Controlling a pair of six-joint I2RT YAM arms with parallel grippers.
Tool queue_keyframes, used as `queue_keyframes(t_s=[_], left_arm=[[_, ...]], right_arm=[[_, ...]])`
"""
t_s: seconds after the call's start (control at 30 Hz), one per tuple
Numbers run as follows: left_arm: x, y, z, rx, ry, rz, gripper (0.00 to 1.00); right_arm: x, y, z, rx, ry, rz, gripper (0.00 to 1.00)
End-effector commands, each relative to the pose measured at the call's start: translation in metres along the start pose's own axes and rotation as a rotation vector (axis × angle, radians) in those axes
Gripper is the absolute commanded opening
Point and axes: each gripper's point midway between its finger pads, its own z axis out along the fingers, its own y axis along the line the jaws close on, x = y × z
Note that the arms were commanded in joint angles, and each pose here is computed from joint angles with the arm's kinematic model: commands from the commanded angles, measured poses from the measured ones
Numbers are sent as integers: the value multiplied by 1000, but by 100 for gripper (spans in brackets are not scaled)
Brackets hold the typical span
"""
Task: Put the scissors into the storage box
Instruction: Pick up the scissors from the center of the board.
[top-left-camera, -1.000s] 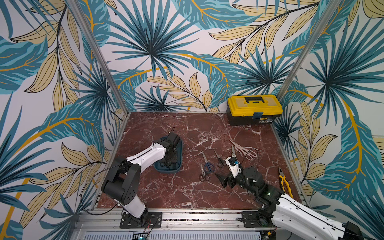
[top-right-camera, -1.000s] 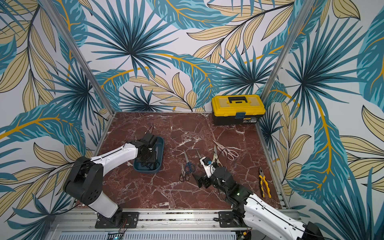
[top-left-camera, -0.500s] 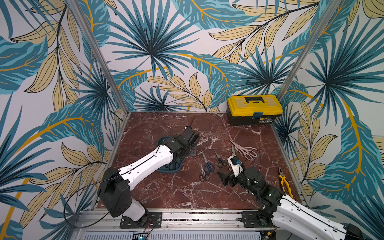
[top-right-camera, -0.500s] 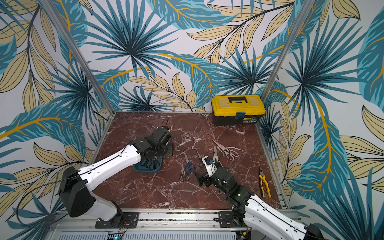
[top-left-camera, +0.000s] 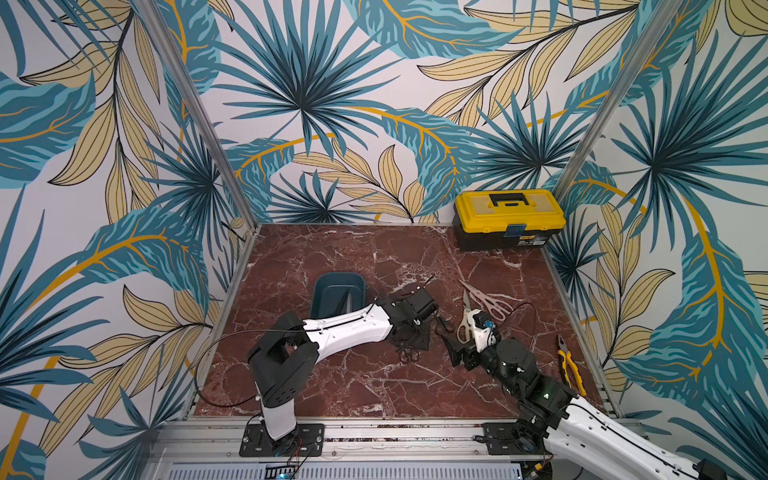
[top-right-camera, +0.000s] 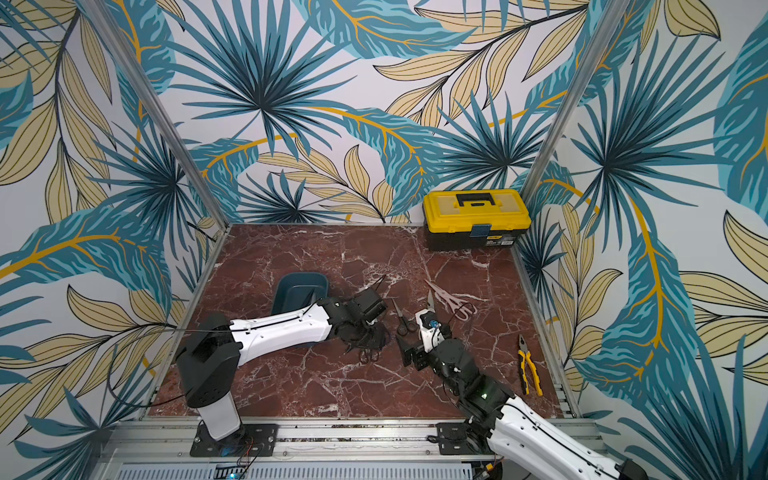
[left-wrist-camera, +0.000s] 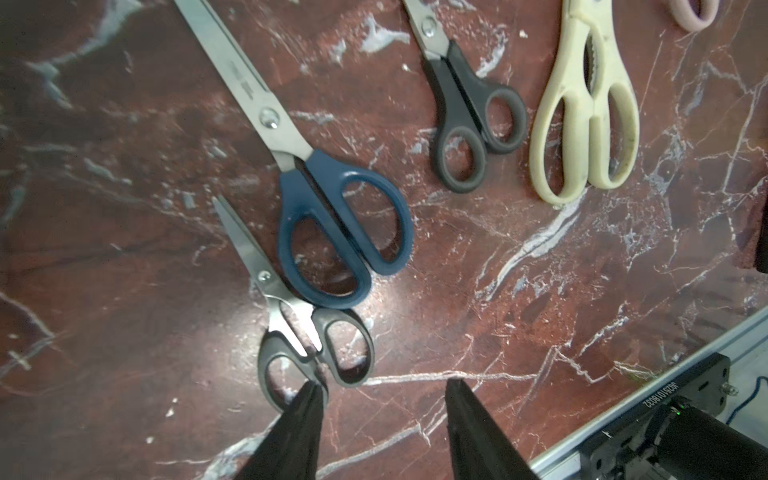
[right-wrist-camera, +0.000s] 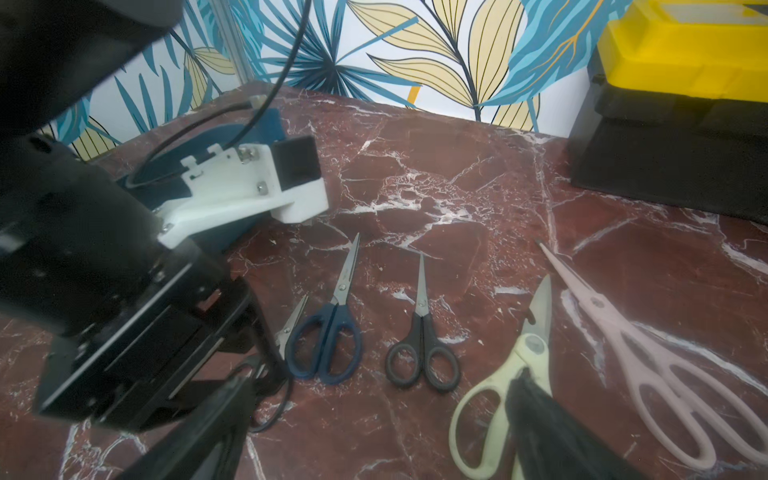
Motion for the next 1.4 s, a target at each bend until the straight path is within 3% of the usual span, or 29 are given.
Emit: queue_keyframes(t_s=[0.0,0.47,0.6,1.1,1.37], left_arm=[[2,-4,-2,12,3,-20,55],[-3,-1,0,-36,-1,36,64],[-4,-12,0,-9,17,51,64],[22,2,14,-79,97,41,63],[23,14,20,-133,92,30,57]], right_arm=[[4,2,1,-10,12,2,100],[6,12,5,-56,37,-14,100],[5,10,4,-51,28,-10,100],[6,13,4,-67,29,-10,100],[7,16,6,-80,40,-15,100]])
